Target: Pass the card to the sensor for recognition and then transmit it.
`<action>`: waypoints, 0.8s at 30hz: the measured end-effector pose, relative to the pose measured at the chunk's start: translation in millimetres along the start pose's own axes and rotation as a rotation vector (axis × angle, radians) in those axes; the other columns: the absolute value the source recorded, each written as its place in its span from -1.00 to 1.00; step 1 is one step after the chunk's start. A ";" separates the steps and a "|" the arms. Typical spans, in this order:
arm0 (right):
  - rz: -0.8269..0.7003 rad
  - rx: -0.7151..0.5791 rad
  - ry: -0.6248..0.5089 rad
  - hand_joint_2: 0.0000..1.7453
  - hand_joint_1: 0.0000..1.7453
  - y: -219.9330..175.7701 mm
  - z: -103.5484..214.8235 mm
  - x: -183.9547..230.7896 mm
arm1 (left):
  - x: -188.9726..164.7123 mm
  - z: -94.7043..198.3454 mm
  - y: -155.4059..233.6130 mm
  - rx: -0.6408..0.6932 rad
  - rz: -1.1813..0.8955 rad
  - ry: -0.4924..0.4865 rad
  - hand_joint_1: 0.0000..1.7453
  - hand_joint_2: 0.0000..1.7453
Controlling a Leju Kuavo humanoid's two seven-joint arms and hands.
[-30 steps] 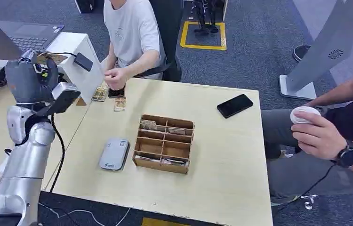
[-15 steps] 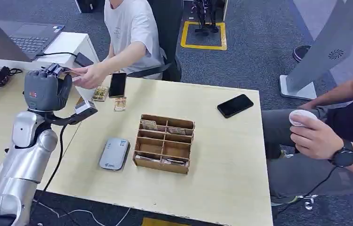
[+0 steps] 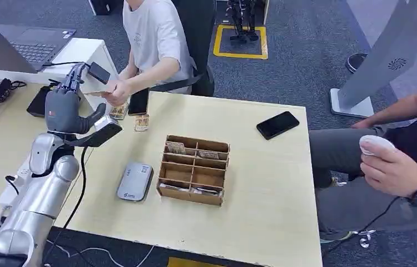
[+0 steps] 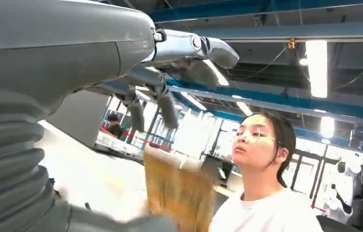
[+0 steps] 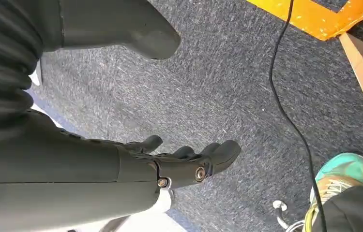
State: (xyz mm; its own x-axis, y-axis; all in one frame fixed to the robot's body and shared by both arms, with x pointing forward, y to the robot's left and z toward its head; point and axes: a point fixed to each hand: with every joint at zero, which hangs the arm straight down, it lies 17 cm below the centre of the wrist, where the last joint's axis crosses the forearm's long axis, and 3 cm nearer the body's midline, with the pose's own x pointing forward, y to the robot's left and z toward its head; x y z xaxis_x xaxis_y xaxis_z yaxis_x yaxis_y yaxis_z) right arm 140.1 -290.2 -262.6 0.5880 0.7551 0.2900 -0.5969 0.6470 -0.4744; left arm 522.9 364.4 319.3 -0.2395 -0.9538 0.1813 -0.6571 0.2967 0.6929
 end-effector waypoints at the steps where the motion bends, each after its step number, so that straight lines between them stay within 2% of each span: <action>1: 0.000 0.000 0.000 1.00 -1.00 0.1 0.0 0.0 | 0.7 0.0 -0.4 0.000 0.003 0.001 -1.00 1.00; 11: 0.000 -0.003 0.002 1.00 -1.00 -0.8 -0.1 -0.7 | 2.3 1.2 -5.9 -0.015 0.044 0.019 -1.00 1.00; 13: -0.017 -0.013 0.004 1.00 -1.00 -2.5 -0.3 -1.0 | 1.3 5.0 -13.5 -0.052 0.088 0.033 -1.00 1.00; 15: -0.046 -0.030 0.010 1.00 -1.00 -3.8 0.6 -3.4 | 8.5 21.1 -28.0 -0.137 0.224 0.043 -1.00 1.00; 17: -0.070 -0.039 0.031 1.00 -1.00 -1.3 3.4 -11.8 | 27.9 49.0 -34.8 -0.231 0.352 0.009 -1.00 1.00; 19: -0.082 -0.034 0.066 1.00 -1.00 4.2 8.2 -27.4 | 51.7 73.0 -25.2 -0.275 0.391 -0.070 -1.00 1.00; 22: -0.091 -0.017 0.114 1.00 -1.00 13.2 15.6 -49.0 | 81.3 109.7 1.3 -0.284 0.404 -0.178 -1.00 1.00; 24: -0.101 -0.014 0.136 1.00 -1.00 14.3 18.3 -59.4 | 101.5 123.9 25.3 -0.267 0.421 -0.239 -1.00 1.00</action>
State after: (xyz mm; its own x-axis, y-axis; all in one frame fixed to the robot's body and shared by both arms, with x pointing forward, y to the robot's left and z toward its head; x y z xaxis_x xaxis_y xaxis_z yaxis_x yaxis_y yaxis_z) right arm 86.6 -323.9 -271.4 0.7134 0.6647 0.2218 -0.5243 0.7163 -0.4605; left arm 393.4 280.9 268.8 -0.6184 -0.7089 0.3391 -0.2727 0.5983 0.7535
